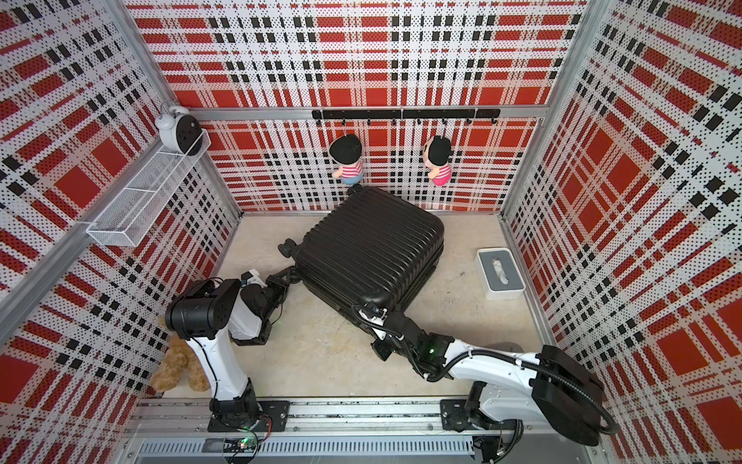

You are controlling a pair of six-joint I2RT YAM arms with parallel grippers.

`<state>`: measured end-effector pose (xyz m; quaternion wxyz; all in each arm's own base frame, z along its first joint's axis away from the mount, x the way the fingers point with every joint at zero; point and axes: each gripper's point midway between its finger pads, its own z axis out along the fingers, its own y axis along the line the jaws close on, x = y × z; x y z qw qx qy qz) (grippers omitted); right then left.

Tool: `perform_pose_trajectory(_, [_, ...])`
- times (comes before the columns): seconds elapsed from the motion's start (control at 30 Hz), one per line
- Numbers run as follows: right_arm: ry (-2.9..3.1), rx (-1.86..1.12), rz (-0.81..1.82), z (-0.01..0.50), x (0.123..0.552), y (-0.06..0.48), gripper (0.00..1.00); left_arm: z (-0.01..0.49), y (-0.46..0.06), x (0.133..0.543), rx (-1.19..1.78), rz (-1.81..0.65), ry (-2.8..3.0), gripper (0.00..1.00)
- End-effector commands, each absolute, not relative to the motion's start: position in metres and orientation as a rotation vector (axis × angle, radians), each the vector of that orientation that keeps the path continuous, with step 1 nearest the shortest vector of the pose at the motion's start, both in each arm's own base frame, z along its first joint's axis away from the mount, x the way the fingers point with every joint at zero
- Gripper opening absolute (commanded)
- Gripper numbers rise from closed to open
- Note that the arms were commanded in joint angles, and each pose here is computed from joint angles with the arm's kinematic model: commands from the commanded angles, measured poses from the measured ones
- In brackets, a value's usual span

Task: Open the suitcase zippers
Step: Unzip the zipper on the suitcase.

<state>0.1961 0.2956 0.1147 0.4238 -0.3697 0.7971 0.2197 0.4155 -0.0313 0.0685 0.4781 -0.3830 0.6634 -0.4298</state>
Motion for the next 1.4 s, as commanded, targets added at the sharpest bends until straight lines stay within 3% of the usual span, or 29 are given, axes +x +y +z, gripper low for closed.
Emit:
perform_pose_trajectory(0.0, [1.989,-0.835,0.519,0.125,0.209,0.297,0.00,0.042,-0.108,0.372,-0.745,-1.239,1.910,0.00])
perform_pose_trajectory(0.43, [2.067,-0.627,0.323,0.126,0.238,0.240,0.00,0.042,-0.142,0.312,-0.669,-1.255,2.012,0.00])
perform_pose_trajectory(0.83, [2.063,-0.548,0.290,0.123,0.246,0.217,0.00,0.040,-0.213,0.258,-0.453,-1.231,2.213,0.00])
perform_pose_trajectory(1.37, [2.032,-0.512,0.335,0.120,0.238,0.207,0.00,0.063,-0.253,0.250,-0.298,-1.160,2.239,0.00])
